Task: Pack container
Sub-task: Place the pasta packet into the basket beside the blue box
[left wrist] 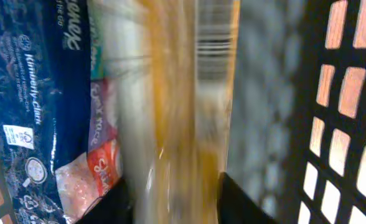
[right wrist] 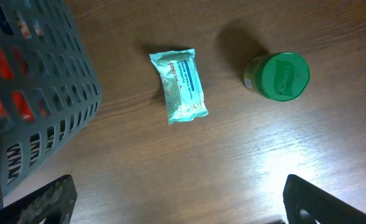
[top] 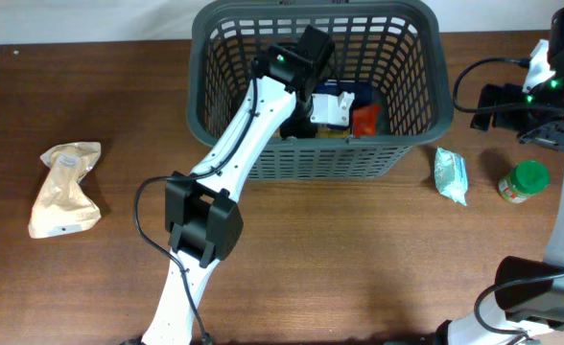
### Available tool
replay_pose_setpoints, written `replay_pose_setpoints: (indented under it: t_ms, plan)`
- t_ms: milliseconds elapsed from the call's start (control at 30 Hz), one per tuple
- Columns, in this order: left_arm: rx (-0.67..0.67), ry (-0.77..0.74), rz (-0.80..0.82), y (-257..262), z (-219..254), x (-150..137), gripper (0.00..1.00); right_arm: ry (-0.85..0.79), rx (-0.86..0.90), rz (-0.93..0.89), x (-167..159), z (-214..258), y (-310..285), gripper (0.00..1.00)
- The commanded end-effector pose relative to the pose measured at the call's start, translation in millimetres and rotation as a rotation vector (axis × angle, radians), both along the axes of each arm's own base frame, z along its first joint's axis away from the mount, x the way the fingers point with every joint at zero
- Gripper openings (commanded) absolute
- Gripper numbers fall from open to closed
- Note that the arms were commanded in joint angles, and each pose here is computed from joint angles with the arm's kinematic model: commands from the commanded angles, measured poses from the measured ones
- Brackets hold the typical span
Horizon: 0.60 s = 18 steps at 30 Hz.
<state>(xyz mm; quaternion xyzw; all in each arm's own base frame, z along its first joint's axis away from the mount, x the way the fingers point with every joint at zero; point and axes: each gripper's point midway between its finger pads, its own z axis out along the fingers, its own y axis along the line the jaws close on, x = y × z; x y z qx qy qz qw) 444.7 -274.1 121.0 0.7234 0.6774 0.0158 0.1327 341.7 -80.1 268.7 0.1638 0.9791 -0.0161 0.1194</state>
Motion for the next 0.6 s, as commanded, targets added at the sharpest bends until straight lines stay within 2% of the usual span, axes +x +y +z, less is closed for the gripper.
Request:
replay_pose_setpoints:
  t_ms: [0,33,100,133,233,333,400,567]
  plan:
    - [-0.044,-0.026,0.049,-3.9,17.7,1.8,0.38,-0.008,-0.014,0.001,1.6,2.1,-0.8,0.99]
    - [-0.045,-0.036,0.107,-1.8,21.0,4.9,0.41,-0.007,-0.014,0.001,1.6,2.1,-0.9,0.99]
    - [-0.051,-0.074,0.269,6.2,34.0,14.4,0.57,-0.008,-0.014,0.001,1.6,2.1,-0.8,0.99]
    - [-0.055,-0.093,0.324,10.4,42.4,17.3,0.62,-0.007,-0.014,0.001,1.5,2.0,-0.8,0.99]
    - [-0.095,-0.122,0.395,18.6,72.2,17.7,0.66,-0.02,-0.037,-0.003,4.7,3.3,-5.2,0.99]
    - [-0.179,-0.179,0.481,29.1,113.7,19.5,0.72,-0.149,-0.199,-0.053,34.9,19.5,-36.1,0.99]
    - [-0.243,-0.234,0.539,48.6,154.5,15.8,0.73,-0.261,-0.225,-0.064,58.8,32.7,-42.1,0.99]
    - [-0.348,-0.329,0.701,107.4,219.4,9.0,0.73,-0.285,-0.23,-0.066,63.7,35.9,-43.2,0.99]
